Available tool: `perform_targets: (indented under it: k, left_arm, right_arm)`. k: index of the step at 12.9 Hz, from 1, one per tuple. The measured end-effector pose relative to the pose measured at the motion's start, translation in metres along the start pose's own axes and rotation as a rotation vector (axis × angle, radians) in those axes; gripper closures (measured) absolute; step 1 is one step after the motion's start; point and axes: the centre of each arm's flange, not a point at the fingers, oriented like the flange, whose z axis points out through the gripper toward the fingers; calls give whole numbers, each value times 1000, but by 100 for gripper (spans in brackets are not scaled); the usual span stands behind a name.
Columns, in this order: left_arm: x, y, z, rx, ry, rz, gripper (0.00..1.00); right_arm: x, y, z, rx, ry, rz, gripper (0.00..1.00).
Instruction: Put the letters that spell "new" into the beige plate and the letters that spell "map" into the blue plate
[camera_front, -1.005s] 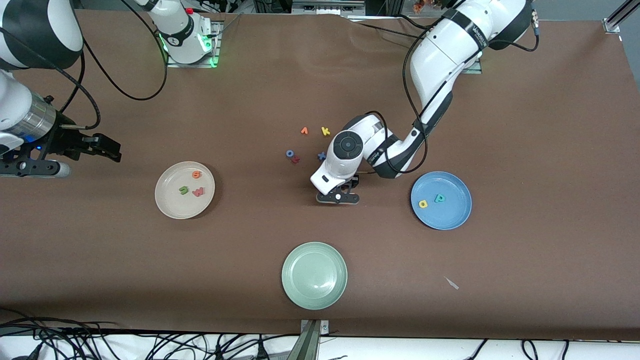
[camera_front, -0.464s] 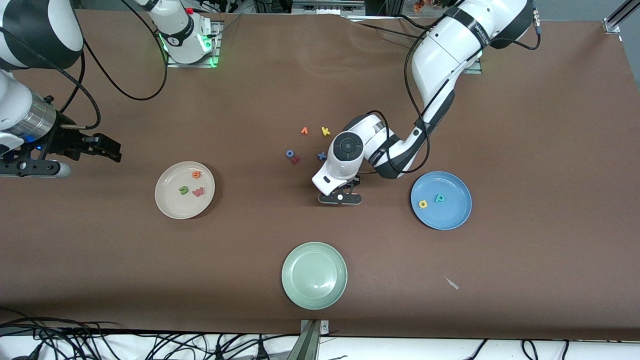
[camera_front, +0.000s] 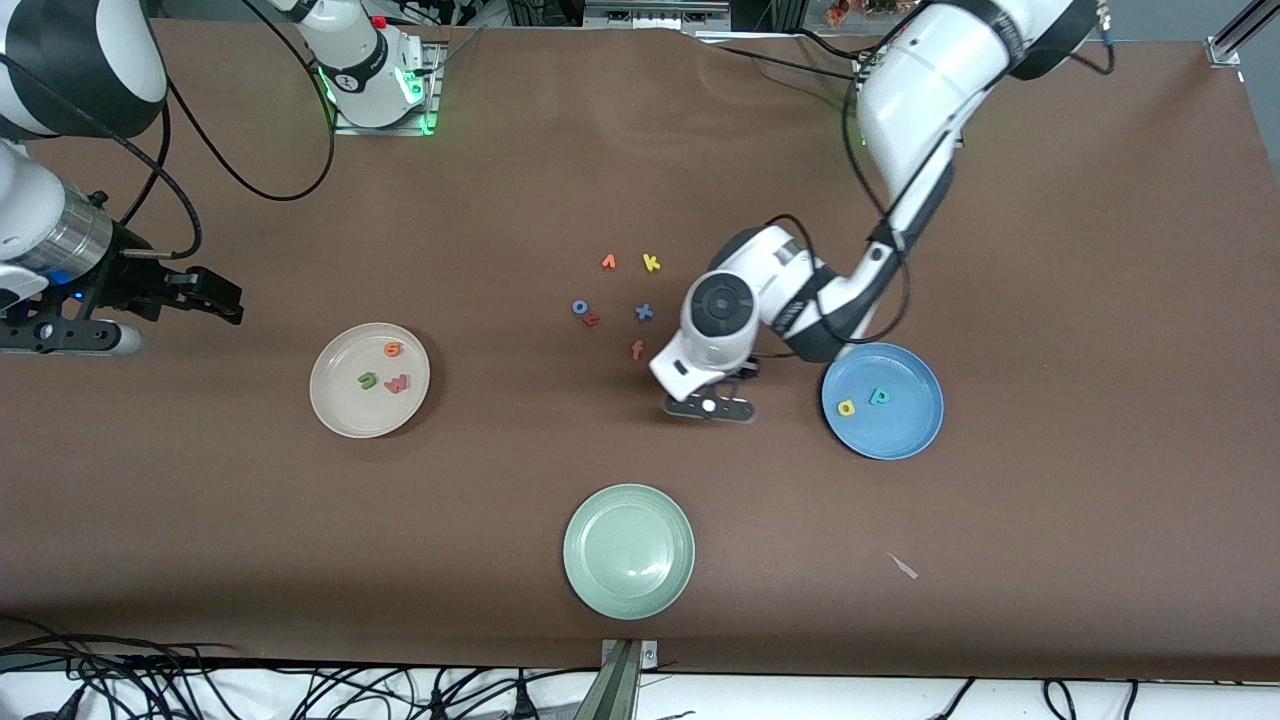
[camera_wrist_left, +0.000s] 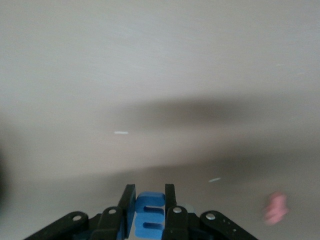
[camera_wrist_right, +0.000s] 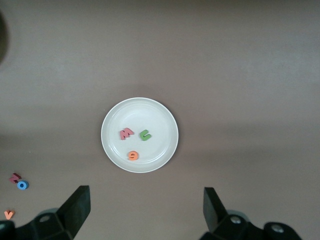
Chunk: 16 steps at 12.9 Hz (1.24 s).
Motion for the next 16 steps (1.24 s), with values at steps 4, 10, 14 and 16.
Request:
perform_targets:
  k: [4, 10, 14, 16]
  left_arm:
    - [28, -136, -9, 14, -59, 193, 72]
    - [15, -232, 67, 67, -124, 352, 72]
    - [20, -240, 59, 165, -79, 421, 72]
    - [23, -242, 51, 157, -53, 422, 56]
  right_arm:
    - [0, 0, 0, 0, 0, 0, 0]
    - [0, 0, 0, 0, 0, -1, 0]
    - [0, 0, 0, 0, 0, 0, 0]
    - [0, 0, 0, 0, 0, 0, 0]
